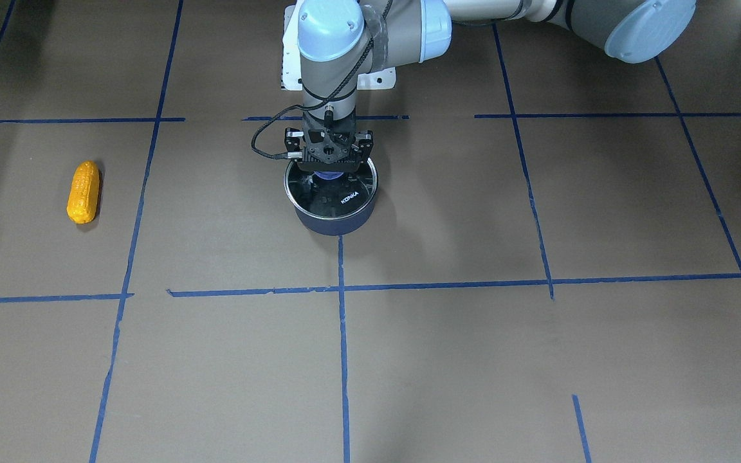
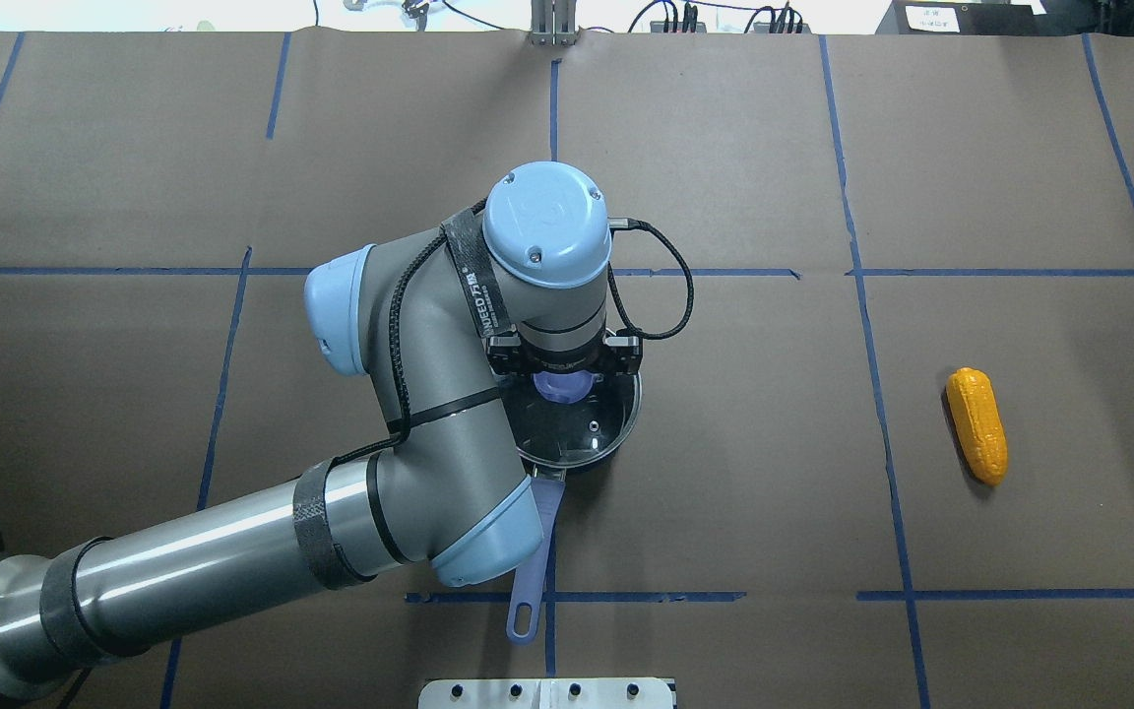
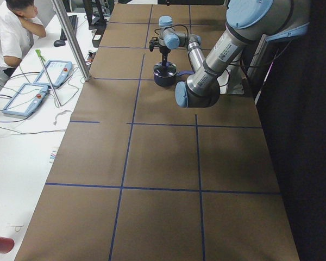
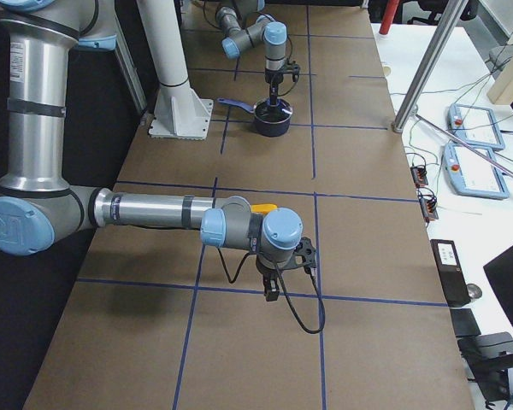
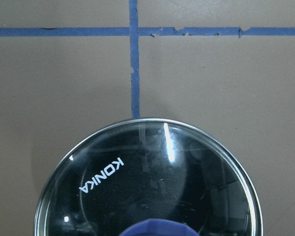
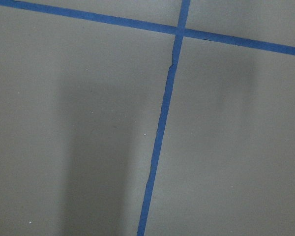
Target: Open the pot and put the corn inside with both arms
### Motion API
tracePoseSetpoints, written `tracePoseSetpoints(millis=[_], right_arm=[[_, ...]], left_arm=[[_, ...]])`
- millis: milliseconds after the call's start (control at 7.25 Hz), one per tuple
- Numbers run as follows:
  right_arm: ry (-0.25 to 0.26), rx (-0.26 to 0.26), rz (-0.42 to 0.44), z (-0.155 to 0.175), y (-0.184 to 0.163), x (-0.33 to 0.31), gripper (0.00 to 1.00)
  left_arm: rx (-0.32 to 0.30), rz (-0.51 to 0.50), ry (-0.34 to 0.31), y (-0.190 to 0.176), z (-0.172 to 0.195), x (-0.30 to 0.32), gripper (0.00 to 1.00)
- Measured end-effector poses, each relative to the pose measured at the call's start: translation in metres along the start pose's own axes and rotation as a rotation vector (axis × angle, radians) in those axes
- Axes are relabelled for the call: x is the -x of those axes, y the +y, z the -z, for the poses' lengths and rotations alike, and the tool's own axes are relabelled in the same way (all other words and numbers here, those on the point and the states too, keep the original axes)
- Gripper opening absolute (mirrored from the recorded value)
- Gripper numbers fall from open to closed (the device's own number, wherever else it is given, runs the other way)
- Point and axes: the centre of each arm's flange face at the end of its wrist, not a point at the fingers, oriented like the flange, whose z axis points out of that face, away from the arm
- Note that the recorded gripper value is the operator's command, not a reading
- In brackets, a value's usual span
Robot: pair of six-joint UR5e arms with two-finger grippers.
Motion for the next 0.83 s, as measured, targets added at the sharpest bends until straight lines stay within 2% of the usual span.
tracePoseSetpoints(millis=[276, 552, 828], right_arm=[[0.000, 0.000, 0.002, 0.000, 0.000, 0.000, 1.00], [0.000, 0.000, 0.001, 0.000, 0.000, 0.000, 1.00], [0.000, 0.001, 0.001, -0.001, 0.000, 0.000, 1.00]], left_arm=[[-0.016, 0.003, 0.007, -0.007, 0.011, 0.004, 0.00], [-0.040, 0.006, 0.016, -0.020, 0.045, 0.024, 0.00], [-0.036, -0.083, 0.004, -0.023, 0.061, 0.105, 0.00]])
